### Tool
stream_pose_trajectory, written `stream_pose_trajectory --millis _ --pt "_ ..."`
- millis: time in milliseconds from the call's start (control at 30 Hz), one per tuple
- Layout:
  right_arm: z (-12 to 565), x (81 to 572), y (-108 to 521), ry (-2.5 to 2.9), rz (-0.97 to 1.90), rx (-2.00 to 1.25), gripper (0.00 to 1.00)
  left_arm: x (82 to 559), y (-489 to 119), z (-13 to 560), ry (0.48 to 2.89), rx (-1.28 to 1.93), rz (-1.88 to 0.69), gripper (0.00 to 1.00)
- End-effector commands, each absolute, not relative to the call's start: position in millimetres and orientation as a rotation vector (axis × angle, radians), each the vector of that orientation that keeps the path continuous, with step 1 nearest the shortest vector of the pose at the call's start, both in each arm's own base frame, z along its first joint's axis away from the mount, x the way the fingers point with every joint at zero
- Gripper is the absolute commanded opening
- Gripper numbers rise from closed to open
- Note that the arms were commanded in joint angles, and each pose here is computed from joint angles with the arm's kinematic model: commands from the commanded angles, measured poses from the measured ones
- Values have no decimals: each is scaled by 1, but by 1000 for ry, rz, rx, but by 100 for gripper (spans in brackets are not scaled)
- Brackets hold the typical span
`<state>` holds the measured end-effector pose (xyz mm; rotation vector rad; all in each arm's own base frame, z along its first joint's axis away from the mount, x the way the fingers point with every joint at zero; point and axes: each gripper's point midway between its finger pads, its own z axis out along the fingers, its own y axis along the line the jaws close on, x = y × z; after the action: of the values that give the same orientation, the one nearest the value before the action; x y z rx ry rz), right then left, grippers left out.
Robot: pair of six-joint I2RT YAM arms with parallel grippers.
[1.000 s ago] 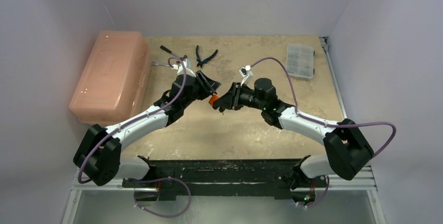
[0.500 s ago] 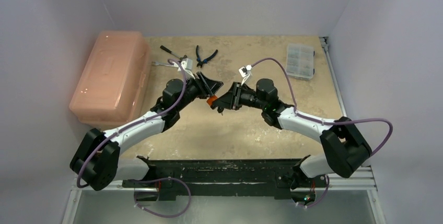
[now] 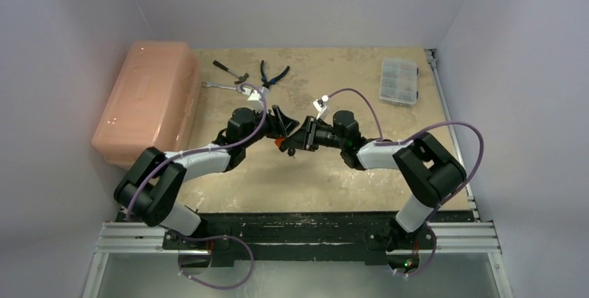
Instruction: Unlock with the key
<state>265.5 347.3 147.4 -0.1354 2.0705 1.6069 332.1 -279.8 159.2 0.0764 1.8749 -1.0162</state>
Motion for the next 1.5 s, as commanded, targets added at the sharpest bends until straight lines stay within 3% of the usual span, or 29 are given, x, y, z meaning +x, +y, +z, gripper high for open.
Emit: stream_pose_trajectory --millis 0,300,700,867,967,1133,1467 --pt "127 276 344 2091 1618 -35 0 336 -301 174 1762 201 -1096 55" --pt "73 294 337 2203 1586 115 0 356 -306 105 1896 230 -1012 55" --pt "28 303 330 2359 1463 217 0 402 -293 69 1961 195 -848 57" --pt "17 308 328 2417 1386 229 0 420 -285 97 1915 170 -827 77" --pt "19 314 330 2421 1369 237 0 423 -275 125 1880 158 -778 83" --pt "19 328 335 2438 1331 244 0 417 -244 181 1858 65 -658 86" --pt "24 361 358 2421 1361 256 20 366 -180 281 1793 67 -443 86"
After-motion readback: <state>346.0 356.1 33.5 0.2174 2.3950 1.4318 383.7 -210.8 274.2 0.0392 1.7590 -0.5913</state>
